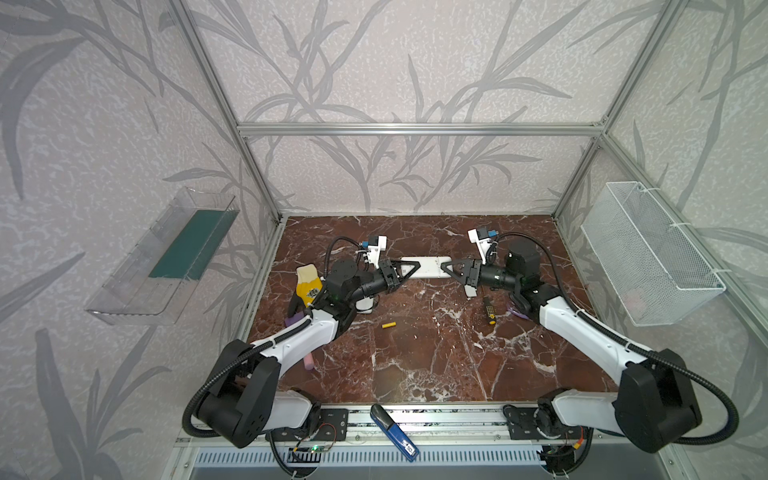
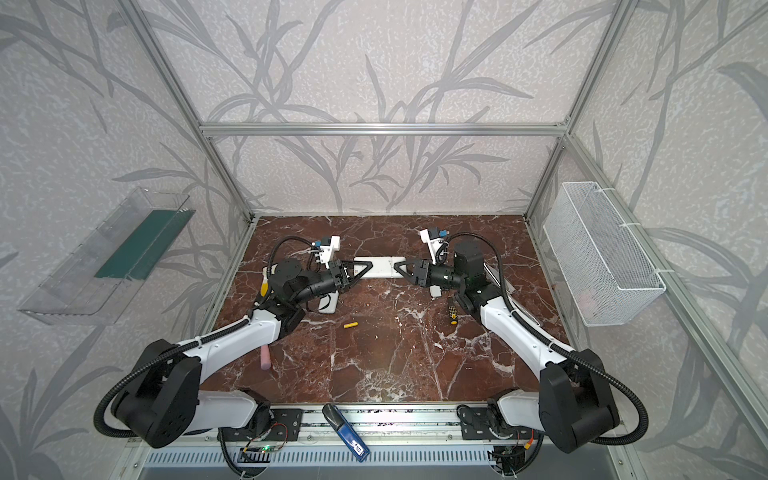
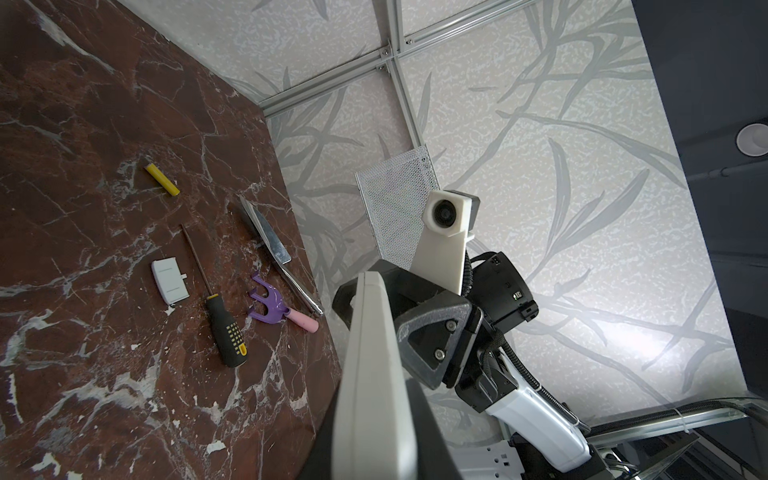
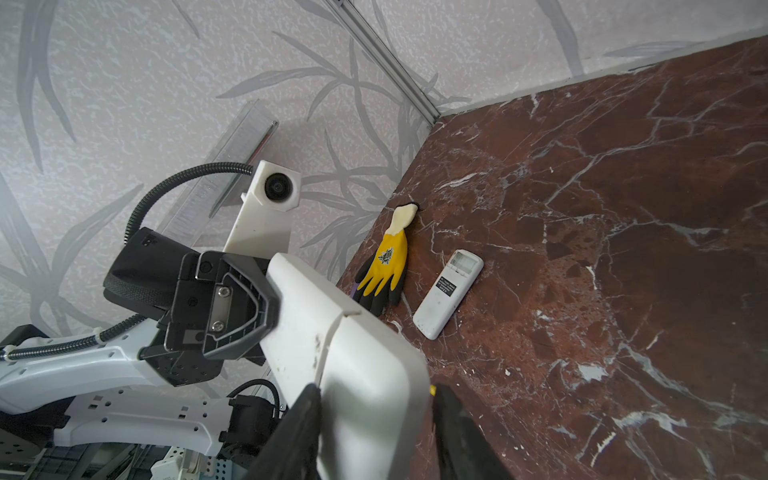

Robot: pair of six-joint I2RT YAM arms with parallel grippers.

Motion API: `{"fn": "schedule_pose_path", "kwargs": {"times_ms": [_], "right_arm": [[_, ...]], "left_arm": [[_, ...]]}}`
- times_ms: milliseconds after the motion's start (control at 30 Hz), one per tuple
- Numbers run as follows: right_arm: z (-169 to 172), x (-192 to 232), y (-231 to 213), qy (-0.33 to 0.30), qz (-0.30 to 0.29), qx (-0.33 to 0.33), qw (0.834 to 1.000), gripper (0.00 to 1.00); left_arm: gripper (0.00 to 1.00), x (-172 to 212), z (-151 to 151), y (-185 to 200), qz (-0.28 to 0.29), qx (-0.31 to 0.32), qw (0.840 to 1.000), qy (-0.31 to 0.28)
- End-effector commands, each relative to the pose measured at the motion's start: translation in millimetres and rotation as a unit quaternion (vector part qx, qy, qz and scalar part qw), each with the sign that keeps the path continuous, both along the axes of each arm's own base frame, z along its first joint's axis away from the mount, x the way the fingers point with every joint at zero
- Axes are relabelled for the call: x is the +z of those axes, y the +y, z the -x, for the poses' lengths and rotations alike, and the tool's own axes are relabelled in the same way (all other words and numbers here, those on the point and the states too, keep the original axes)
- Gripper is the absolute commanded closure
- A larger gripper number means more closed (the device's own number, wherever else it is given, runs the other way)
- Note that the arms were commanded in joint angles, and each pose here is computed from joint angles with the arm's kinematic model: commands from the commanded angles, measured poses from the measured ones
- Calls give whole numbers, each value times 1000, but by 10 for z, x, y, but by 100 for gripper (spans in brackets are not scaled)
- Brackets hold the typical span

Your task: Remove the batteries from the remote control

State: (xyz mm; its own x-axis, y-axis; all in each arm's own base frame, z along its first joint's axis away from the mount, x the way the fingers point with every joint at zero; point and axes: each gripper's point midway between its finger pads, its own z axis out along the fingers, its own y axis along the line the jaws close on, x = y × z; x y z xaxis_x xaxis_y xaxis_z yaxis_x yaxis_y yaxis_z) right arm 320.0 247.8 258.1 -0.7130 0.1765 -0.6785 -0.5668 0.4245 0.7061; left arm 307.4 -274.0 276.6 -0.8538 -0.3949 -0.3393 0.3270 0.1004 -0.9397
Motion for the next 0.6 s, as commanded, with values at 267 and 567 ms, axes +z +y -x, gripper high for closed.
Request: {"fn": "schedule_pose_path", "kwargs": {"times_ms": [267,567], "right_arm": [[-34,-170,-91,15,50,-31,998,70],[-31,-169,-38,16,44,-18,999,80]], "left_arm": [[100,209,30,-45,34,-16,999,-30],[100,171,-21,-60,45,-15,999,-18]]}}
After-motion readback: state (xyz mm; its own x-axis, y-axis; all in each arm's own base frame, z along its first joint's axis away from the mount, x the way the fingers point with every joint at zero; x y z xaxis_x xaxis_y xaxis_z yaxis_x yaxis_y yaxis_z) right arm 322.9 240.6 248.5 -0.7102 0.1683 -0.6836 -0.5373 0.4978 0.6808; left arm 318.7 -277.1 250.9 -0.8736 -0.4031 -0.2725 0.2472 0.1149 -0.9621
